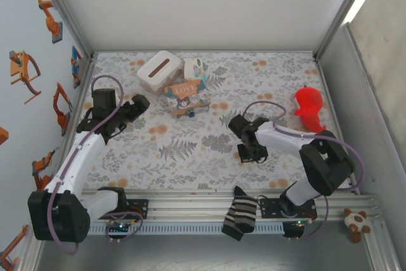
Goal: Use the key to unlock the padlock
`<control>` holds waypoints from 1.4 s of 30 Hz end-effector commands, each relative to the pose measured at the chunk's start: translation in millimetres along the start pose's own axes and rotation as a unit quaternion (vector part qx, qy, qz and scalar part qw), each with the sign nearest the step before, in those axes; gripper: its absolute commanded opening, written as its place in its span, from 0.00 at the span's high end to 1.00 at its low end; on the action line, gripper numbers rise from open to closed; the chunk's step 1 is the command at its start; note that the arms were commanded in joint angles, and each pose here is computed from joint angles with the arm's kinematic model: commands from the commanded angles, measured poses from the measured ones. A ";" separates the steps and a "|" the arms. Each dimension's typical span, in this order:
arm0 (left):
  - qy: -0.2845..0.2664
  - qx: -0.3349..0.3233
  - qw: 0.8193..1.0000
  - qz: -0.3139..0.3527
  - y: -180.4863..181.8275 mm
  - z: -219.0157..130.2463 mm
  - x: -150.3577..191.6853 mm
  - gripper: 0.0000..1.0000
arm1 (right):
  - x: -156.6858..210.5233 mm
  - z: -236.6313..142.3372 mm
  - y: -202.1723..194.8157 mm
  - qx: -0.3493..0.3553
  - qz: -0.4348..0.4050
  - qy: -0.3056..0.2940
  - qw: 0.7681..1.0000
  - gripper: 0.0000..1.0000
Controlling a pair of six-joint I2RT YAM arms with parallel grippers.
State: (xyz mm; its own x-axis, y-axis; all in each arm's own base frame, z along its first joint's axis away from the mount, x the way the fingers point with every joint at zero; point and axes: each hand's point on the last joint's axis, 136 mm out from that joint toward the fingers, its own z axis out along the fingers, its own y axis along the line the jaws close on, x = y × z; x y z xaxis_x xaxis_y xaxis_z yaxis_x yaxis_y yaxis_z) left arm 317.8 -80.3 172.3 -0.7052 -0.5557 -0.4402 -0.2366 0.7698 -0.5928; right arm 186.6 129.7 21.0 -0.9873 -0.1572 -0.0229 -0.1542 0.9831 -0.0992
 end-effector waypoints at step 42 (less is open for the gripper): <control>0.138 0.236 0.851 -0.449 -108.5 -51.3 53.0 0.09 | -149.6 -294.3 191.0 -0.393 -0.075 -0.392 0.829 1.00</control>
State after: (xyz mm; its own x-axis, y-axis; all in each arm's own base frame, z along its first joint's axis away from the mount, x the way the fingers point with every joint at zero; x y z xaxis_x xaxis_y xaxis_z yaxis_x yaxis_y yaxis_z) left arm 268.1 -174.2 233.0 -0.5641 -0.7177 0.4083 -0.5073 -0.0889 -0.8572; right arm 291.1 341.8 260.5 -0.7216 -0.0674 -0.6890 -0.5014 0.7371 0.4531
